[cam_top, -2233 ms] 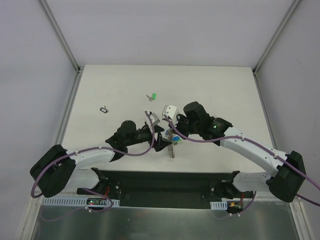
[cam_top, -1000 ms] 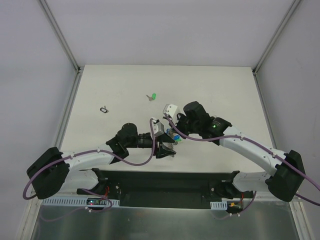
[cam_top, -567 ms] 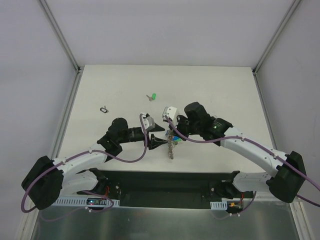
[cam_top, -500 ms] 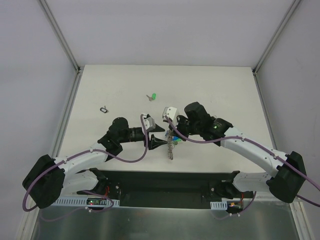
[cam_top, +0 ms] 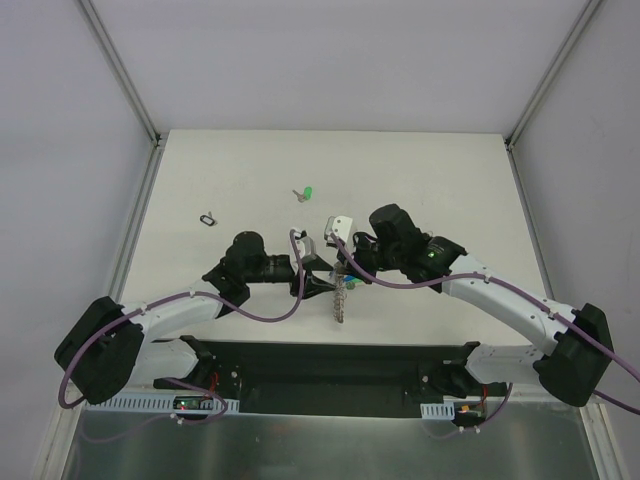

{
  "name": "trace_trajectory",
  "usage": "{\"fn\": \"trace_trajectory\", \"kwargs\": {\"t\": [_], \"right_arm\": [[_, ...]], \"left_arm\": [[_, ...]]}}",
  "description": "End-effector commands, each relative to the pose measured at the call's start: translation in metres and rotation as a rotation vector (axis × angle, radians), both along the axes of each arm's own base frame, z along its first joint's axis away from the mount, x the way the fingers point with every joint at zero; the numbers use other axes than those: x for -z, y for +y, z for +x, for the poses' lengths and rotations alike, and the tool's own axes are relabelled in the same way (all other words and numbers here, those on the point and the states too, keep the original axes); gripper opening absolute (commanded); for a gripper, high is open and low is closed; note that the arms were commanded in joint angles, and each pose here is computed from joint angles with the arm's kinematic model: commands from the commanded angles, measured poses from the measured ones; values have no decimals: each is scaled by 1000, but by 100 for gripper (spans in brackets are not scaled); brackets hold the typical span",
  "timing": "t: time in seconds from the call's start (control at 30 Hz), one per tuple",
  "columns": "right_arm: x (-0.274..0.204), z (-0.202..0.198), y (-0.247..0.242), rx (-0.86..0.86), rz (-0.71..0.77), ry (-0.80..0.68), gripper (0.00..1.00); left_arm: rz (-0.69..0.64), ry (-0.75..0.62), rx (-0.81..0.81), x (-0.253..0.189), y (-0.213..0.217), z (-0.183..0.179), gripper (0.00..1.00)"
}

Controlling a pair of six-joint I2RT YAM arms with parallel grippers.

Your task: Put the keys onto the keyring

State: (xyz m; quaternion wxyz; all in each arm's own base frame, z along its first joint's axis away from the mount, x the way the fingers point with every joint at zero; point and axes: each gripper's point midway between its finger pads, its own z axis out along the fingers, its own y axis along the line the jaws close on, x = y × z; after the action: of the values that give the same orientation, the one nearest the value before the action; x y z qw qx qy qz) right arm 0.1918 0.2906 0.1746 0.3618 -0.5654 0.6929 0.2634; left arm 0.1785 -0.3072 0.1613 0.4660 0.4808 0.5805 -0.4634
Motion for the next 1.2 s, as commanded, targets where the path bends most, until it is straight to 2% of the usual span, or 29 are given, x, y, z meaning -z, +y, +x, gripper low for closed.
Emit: {"fn": "trace_trajectory", "kwargs": {"t": [0.0, 0.47, 0.7, 0.83, 0.87, 0.97, 1.07, 1.17], "right_arm": [[-25, -5, 8, -55, 82, -52, 1], [-26, -11, 10, -87, 91, -48, 1], [-27, -13, 11, -98, 95, -46, 1], [-27, -14, 10, -99, 94, -44, 1], [-27, -14, 11, -101, 95, -43, 1], [-26, -16, 11, -111, 96, -36, 1], [-26, -17, 12, -113, 100, -28, 1], [-29, -14, 10, -77, 112, -37, 9]], "left_arm": [[-72, -96, 29, -32, -6, 6, 48], [-76, -84, 55, -33, -13, 8, 38], [-62, -59, 76, -28, -15, 7, 26], [-53, -51, 81, -26, -15, 7, 15], [-50, -52, 77, -25, -15, 8, 9], [-48, -58, 64, -25, -14, 10, 0], [-51, -69, 57, -27, -13, 9, 0], [-52, -89, 40, -27, -10, 10, 0]]}}
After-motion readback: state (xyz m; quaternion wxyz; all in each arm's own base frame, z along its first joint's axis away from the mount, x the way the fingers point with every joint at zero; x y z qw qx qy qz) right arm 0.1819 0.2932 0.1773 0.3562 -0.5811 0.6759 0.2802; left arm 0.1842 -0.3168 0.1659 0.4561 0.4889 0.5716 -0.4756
